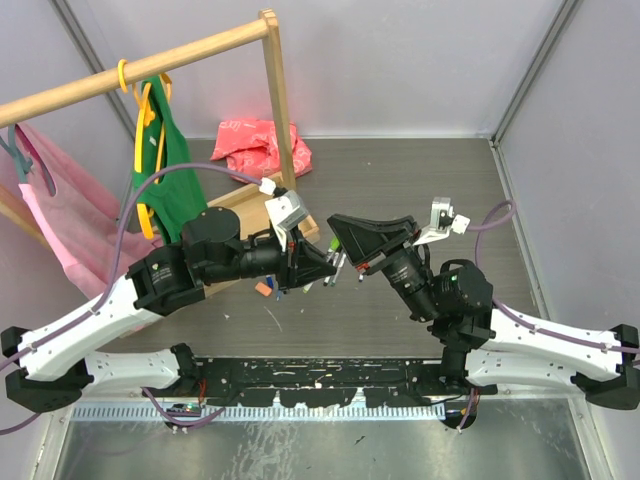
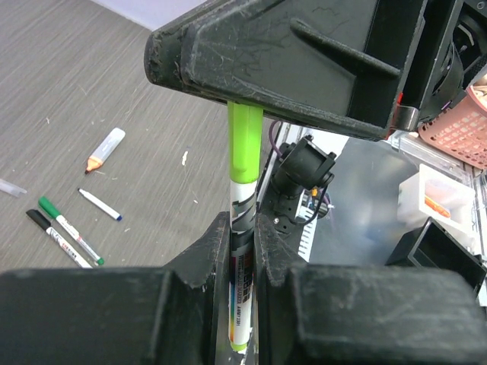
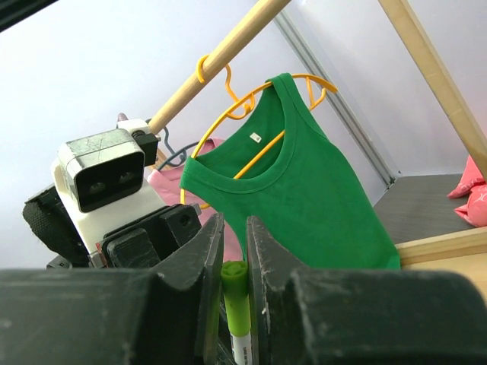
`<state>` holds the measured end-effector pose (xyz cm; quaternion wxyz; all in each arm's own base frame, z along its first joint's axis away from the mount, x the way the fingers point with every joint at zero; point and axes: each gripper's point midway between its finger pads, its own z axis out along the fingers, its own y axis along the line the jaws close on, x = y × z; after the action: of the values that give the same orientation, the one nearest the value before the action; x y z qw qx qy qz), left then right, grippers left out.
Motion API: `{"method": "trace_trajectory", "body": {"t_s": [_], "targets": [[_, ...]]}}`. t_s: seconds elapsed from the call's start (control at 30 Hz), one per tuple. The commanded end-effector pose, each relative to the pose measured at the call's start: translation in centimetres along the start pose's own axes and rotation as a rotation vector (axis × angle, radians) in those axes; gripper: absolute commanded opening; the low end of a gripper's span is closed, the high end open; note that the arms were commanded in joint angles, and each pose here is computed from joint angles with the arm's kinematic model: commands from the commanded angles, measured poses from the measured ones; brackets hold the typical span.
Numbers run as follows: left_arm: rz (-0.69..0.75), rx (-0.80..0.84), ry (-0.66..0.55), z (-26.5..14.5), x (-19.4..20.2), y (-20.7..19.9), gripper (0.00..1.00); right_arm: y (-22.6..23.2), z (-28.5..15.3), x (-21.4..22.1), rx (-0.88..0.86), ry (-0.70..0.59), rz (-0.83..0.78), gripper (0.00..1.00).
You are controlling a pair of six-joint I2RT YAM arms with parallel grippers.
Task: Insert the pens into the pen caps
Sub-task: Press the pen cap onto the pen.
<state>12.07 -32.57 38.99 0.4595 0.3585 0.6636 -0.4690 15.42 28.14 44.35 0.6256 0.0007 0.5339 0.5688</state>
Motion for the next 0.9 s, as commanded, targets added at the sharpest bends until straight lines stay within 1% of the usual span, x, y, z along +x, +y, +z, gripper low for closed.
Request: {"method": "trace_trajectory", "body": {"t_s": [0.0, 0.3, 0.4, 0.63, 0.87], "targets": [[0.104, -0.045, -0.67, -6.0, -18.7, -1.9, 0.0, -3.4, -5.9, 15.6, 0.005, 0.542, -0.107, 0.0], [0.101, -0.044, -0.75, -7.4, -20.4, -2.2, 0.0, -4.1, -7.3, 18.2, 0.021, 0.614, -0.116, 0.0], [0.113, -0.048, -0.744, -7.6, -20.3, -2.3, 0.0, -4.4, -7.3, 18.2, 0.033, 0.611, -0.12, 0.0], [0.094, -0.046, -0.669, -6.2, -18.1, -1.7, 0.0, -3.0, -4.4, 13.6, 0.041, 0.464, -0.188, 0.0], [0.09, -0.028, -0.582, -4.6, -16.1, -1.6, 0.0, -1.5, -2.4, 8.8, 0.046, 0.353, -0.252, 0.0]]}}
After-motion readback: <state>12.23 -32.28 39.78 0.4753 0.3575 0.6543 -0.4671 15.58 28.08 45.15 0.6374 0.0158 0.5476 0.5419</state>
